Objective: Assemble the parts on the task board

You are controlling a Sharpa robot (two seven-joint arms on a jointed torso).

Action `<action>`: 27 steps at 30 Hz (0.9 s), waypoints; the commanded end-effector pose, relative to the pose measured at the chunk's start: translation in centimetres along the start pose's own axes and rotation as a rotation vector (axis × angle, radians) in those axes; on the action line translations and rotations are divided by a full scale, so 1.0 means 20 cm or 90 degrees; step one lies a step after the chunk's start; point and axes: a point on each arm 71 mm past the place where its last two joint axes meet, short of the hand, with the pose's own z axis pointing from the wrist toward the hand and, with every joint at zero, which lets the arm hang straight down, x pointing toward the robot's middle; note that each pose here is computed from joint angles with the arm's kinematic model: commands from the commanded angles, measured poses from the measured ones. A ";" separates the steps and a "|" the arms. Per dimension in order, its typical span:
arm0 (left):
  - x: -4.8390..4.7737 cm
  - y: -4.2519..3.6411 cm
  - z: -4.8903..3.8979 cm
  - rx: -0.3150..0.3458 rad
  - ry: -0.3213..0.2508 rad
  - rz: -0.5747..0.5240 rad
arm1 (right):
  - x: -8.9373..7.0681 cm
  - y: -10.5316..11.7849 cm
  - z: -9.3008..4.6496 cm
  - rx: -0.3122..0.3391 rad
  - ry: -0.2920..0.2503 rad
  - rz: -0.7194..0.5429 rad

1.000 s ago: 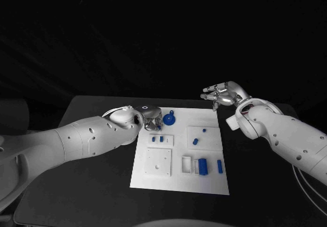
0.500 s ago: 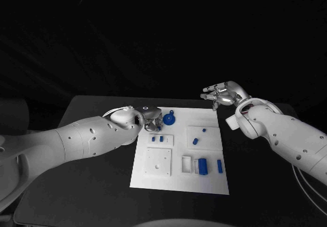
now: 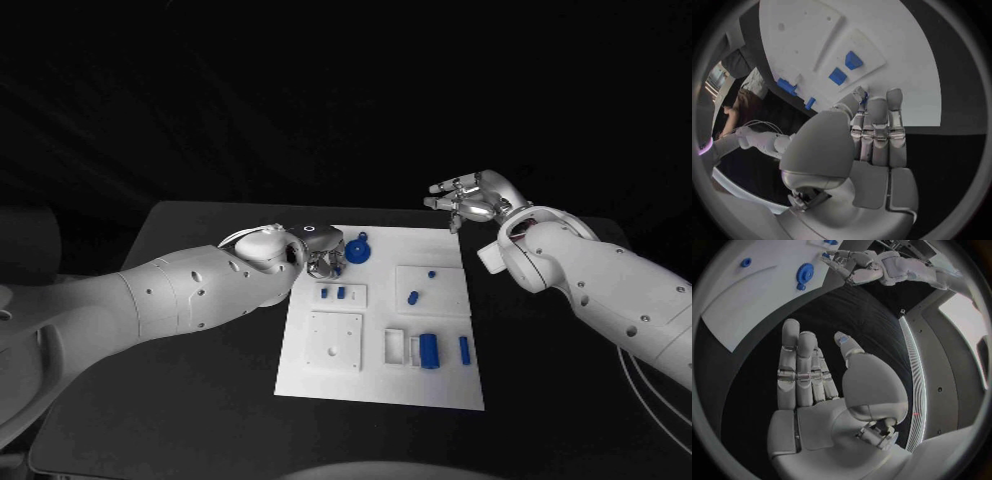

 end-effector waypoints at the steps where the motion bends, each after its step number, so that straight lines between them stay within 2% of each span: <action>1: 0.013 -0.011 0.002 0.006 0.012 0.002 | 0.00 0.00 0.00 -0.006 0.003 -0.002; 27: 0.019 -0.006 0.000 0.005 0.018 0.002 | 0.01 0.00 0.00 -0.005 0.004 -0.001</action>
